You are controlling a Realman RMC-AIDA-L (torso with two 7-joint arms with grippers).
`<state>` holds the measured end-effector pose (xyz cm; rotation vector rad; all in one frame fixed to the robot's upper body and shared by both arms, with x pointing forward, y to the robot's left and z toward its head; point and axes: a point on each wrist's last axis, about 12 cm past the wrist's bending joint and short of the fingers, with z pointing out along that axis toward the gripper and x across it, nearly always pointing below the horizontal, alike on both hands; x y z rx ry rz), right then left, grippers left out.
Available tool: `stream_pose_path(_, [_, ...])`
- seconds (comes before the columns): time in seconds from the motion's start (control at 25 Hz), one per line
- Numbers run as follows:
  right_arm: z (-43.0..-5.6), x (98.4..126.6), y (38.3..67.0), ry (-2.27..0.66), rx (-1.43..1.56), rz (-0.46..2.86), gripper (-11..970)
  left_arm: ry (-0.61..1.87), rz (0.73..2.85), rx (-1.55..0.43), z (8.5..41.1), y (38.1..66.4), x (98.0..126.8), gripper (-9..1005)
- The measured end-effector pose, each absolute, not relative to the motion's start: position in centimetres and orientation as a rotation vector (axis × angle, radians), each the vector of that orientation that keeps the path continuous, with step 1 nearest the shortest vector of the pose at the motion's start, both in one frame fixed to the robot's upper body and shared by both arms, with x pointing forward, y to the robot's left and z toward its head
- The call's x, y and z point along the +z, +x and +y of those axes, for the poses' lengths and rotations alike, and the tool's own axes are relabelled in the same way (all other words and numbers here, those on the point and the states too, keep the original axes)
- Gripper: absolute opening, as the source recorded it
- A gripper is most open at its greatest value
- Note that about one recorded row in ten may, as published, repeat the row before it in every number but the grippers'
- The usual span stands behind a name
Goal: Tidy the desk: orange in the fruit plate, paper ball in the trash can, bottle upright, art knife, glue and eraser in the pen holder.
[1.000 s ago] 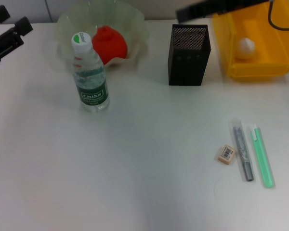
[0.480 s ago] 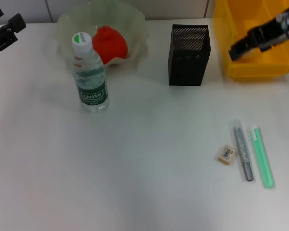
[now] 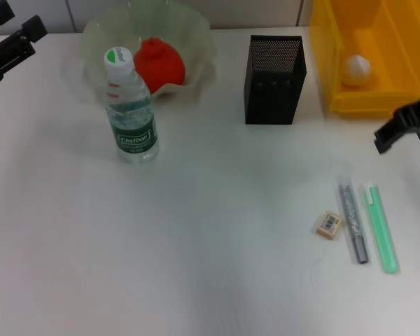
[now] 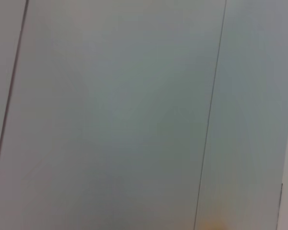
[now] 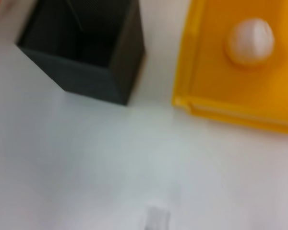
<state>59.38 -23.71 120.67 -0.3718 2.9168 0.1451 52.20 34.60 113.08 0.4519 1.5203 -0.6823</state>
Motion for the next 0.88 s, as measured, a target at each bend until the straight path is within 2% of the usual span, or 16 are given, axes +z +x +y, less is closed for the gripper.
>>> stream_pose_path(0.28, [-24.5, 118.0, 59.0, -0.34, 0.166, 2.994, 737, 0.458, 1.512, -0.668, 34.7, 52.3, 113.1, 714])
stream_pose_path(0.88, [-23.8, 114.9, 59.7, -0.376, 0.151, 3.012, 734, 0.433, 1.499, -0.641, 35.2, 52.3, 113.1, 713])
